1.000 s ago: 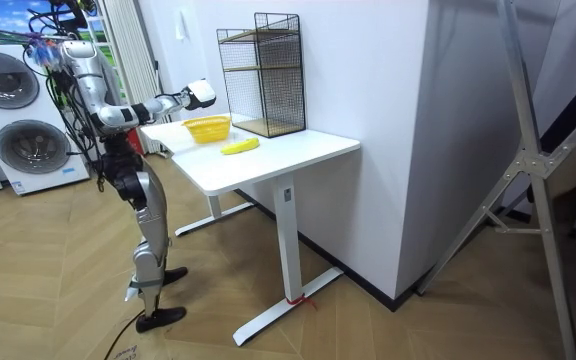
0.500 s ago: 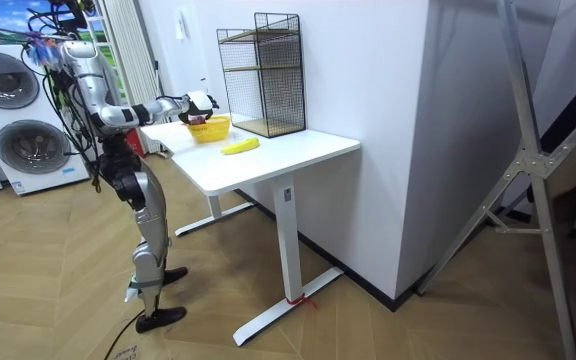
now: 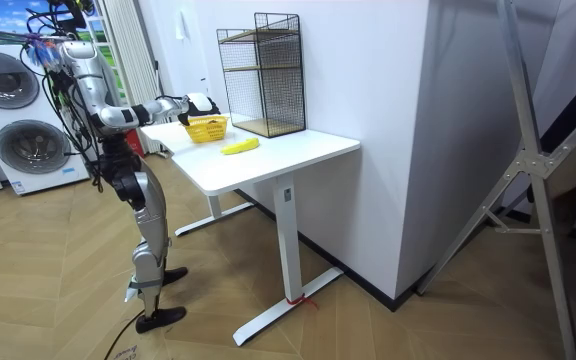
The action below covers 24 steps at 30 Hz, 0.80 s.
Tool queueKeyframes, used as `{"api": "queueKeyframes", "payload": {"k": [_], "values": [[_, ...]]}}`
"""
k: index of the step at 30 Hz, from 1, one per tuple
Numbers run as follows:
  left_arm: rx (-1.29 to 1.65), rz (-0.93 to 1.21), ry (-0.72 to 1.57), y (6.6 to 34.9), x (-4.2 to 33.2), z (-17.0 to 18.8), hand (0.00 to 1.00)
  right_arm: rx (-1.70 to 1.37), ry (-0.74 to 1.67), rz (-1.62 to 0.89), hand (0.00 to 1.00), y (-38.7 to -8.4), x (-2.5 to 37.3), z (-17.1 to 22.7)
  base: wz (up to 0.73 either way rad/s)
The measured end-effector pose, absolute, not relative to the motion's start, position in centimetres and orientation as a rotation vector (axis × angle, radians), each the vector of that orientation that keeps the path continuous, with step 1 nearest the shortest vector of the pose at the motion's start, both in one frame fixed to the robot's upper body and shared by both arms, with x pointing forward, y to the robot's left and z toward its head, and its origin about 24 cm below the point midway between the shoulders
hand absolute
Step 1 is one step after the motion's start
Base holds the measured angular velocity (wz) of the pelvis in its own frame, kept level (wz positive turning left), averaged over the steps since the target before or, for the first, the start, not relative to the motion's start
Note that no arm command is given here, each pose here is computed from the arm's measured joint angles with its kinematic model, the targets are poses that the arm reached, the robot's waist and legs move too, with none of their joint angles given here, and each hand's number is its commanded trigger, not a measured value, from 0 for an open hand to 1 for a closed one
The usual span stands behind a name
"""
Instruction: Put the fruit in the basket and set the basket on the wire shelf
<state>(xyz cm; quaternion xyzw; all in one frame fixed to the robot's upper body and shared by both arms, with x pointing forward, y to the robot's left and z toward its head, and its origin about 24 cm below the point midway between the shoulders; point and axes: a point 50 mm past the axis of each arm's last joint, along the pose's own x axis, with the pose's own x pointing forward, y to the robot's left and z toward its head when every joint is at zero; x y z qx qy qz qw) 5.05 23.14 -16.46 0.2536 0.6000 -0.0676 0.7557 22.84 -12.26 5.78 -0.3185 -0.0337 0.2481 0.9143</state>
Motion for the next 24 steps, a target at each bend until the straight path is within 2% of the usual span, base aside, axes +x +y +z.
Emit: {"api": "queueKeyframes", "payload": {"k": [8, 14, 20, 24], "values": [[0.575, -0.145, 1.299, 23.2, 5.0, -16.5, 0.0, -0.567, -0.095, 0.467, 0.0, -12.4, 22.9, 6.4, 0.0], [0.582, -0.135, 1.316, 23.3, 4.1, -16.6, 0.0, -0.518, -0.211, 0.366, 0.0, -13.2, 23.1, 8.9, 0.0], [0.566, -0.131, 1.3, 23.4, 3.8, -16.5, 0.0, -0.359, -0.326, 0.229, 0.0, -14.9, 23.2, 10.9, 0.01], [0.548, -0.104, 1.32, 23.7, 2.9, -16.5, 0.0, -0.359, -0.354, 0.088, 0.0, -17.0, 23.4, 11.7, -0.04]]}}
